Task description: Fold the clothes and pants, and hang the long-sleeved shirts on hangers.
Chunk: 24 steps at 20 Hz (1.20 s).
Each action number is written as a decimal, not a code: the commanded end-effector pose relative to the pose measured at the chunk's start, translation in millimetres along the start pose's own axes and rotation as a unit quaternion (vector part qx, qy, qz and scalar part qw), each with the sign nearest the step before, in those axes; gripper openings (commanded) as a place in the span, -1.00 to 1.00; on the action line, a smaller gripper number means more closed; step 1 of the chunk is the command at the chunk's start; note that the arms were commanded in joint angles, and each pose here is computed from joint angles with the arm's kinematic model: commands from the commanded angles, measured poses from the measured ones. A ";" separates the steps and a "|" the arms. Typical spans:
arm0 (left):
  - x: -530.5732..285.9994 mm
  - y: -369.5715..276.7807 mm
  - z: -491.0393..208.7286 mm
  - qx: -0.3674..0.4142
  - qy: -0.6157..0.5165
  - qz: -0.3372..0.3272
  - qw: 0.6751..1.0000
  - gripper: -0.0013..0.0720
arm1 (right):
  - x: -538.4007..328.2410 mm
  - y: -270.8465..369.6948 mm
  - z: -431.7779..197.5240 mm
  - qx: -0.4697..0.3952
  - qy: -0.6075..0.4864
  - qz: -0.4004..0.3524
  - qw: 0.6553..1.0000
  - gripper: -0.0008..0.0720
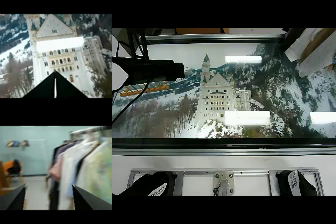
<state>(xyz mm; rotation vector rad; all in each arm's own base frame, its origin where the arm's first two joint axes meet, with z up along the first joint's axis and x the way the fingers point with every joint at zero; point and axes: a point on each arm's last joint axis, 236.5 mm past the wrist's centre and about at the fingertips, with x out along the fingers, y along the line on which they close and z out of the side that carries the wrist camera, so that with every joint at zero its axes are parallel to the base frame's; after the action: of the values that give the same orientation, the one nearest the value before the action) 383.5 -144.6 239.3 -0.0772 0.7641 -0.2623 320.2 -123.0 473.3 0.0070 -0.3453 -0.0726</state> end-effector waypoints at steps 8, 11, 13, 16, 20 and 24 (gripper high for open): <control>29.3 -36.0 -60.9 -0.058 0.055 -0.092 0.993 -0.93 | -128.0 378.4 -252.3 -0.016 0.319 0.567 0.759 0.68; 28.2 -37.5 -71.9 -0.066 0.057 -0.100 0.991 -0.93 | -155.9 412.8 -275.1 -0.009 0.344 0.608 0.715 0.68; 24.8 -36.9 -74.2 -0.066 0.054 -0.101 0.991 -0.93 | -159.9 418.7 -284.8 -0.005 0.355 0.613 0.706 0.68; 19.8 -37.2 -71.9 -0.065 0.045 -0.103 0.992 -0.93 | -159.8 419.1 -288.7 -0.005 0.359 0.613 0.704 -0.52; 20.5 -37.3 -70.1 -0.066 0.042 -0.103 0.992 -0.93 | -159.6 419.1 -288.9 -0.005 0.359 0.613 0.704 -0.92; 20.5 -37.3 -70.0 -0.066 0.041 -0.103 0.992 -0.93 | -159.6 419.3 -289.5 -0.004 0.360 0.613 0.704 -0.92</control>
<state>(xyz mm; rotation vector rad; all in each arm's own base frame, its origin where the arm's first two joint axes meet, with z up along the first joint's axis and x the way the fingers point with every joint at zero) 341.4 -184.1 180.3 -0.2709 0.8599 -0.4128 298.5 304.4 156.1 -0.2013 0.4977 1.2471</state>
